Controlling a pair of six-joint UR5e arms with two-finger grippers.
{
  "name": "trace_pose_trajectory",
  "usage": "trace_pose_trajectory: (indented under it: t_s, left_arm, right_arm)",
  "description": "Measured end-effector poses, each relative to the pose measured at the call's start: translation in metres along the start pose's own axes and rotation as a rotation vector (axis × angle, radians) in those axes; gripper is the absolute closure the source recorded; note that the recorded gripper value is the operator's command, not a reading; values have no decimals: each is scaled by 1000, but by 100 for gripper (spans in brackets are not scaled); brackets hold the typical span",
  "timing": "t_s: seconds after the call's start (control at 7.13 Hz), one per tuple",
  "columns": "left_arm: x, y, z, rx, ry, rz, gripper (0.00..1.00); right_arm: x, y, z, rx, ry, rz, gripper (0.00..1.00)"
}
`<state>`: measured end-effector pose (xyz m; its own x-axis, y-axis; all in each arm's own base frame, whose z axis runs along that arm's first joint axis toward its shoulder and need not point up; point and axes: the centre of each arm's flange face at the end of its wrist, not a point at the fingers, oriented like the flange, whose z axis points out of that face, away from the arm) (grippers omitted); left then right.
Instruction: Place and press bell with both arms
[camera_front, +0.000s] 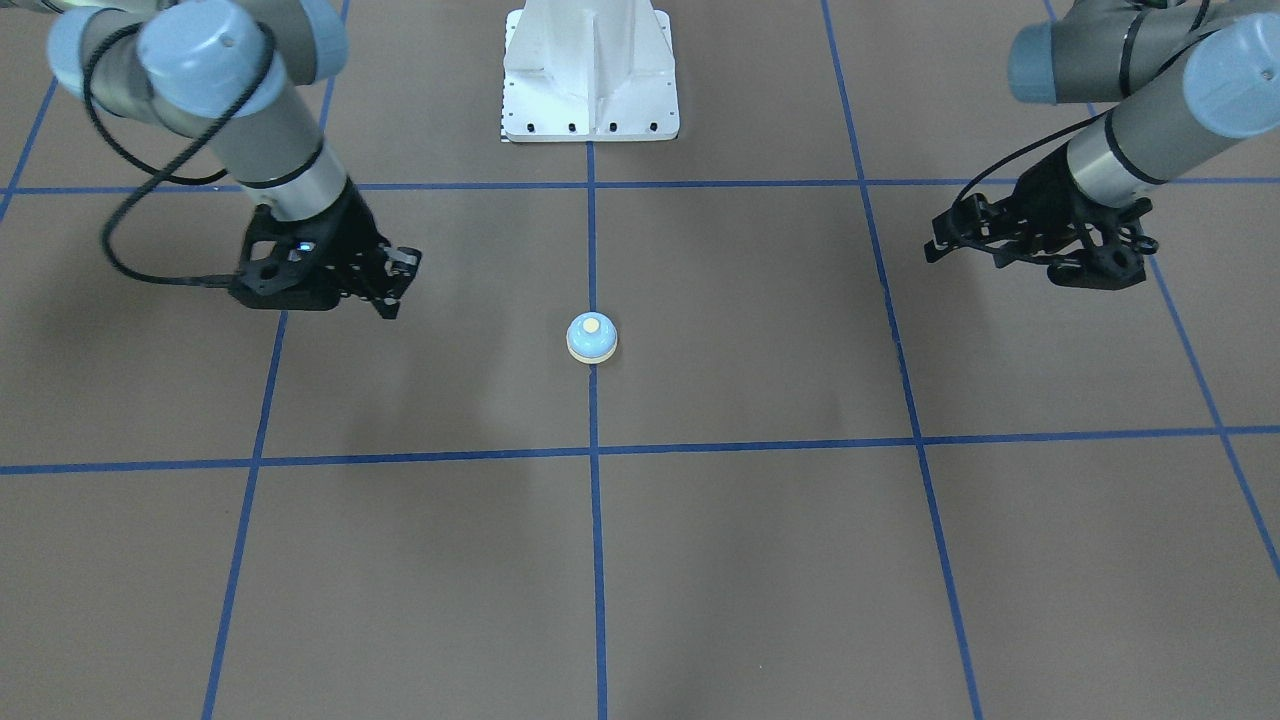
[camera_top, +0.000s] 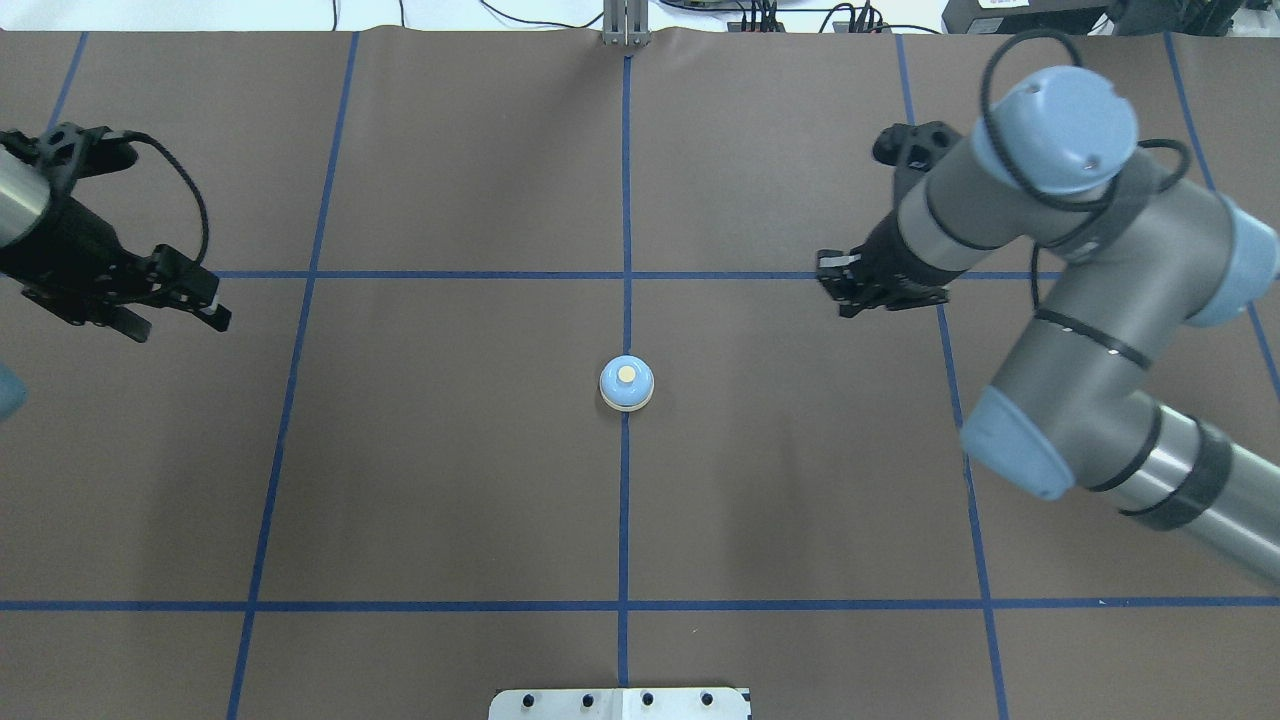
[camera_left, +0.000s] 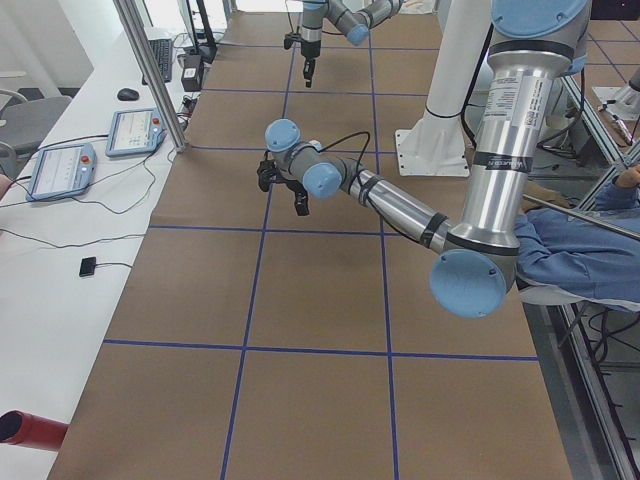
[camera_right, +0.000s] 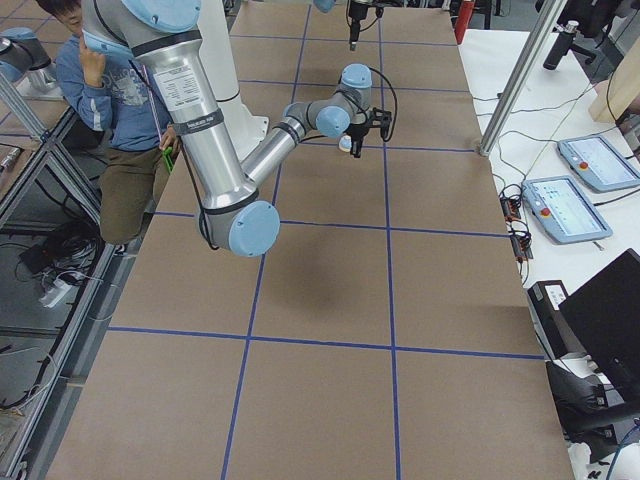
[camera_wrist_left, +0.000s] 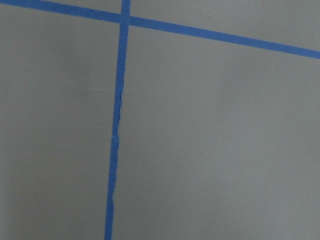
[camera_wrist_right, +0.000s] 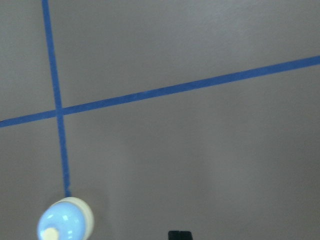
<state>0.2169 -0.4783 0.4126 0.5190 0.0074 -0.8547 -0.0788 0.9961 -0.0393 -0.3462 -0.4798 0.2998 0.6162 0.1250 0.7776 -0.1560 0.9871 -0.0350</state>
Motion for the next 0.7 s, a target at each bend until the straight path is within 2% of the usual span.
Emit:
trace_pose_trajectory:
  t_s: [0.28,0.42,0.56,0.7]
  left_arm:
    - [-91,15,-25,30,-50,132,1]
    - [-134,25,-38,44,-74,189,1]
    - [-173,36,-52,61,-97,226,1]
    - [-204,44,-63,76,-125,254,1]
  right_arm:
    - [138,-33,-36,-10,48,-80,63]
    - [203,-41,-55,-17,58,-124,49]
    - [266,-43,-75,-16,67,-160,42]
    - [319,-39,-92,-13,77,-194,39]
